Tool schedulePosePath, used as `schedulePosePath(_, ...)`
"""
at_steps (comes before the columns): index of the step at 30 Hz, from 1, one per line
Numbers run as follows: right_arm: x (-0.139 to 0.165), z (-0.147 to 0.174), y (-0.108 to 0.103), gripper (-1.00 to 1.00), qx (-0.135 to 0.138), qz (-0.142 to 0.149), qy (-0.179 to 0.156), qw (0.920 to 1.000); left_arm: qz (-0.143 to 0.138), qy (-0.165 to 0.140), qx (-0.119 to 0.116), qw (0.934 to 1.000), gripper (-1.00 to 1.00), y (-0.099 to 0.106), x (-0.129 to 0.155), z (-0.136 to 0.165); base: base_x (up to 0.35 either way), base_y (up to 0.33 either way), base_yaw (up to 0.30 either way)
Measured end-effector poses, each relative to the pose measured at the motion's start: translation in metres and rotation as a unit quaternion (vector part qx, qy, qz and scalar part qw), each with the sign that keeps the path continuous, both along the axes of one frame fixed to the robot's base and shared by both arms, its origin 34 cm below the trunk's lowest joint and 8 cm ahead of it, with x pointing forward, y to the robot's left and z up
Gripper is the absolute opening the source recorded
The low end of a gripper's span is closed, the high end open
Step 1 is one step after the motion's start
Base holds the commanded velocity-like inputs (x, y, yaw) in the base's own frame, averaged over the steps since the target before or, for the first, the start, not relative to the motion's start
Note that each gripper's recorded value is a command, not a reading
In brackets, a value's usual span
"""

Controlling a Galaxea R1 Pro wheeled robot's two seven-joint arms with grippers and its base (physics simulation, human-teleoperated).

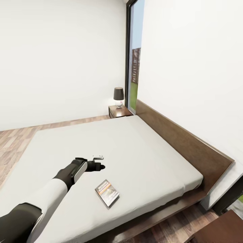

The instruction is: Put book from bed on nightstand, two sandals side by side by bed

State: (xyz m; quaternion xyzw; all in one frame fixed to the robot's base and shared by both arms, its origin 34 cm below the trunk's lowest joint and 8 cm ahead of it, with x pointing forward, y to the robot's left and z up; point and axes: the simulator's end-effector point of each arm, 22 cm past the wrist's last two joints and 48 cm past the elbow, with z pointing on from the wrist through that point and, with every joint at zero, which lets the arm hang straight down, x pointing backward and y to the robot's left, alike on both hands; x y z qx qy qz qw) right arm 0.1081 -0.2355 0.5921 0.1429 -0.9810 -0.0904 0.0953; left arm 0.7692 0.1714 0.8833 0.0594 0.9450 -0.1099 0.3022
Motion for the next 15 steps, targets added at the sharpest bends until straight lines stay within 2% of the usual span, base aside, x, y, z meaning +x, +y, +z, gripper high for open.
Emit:
schedulePosePath(8,-0.005,0.0,0.0,1.0,0.0,0.0,0.007,1.0,-0.002,-0.004,-0.002,1.0,1.0,-0.002,0.004,-0.001,0.0,0.0,0.0)
schedulePosePath(15,-0.008,-0.006,0.001,1.0,0.001,0.0,0.013,0.9999,-0.002,0.0,-0.003,1.0,1.0,-0.002,0.006,-0.013,0.0,0.0,0.0)
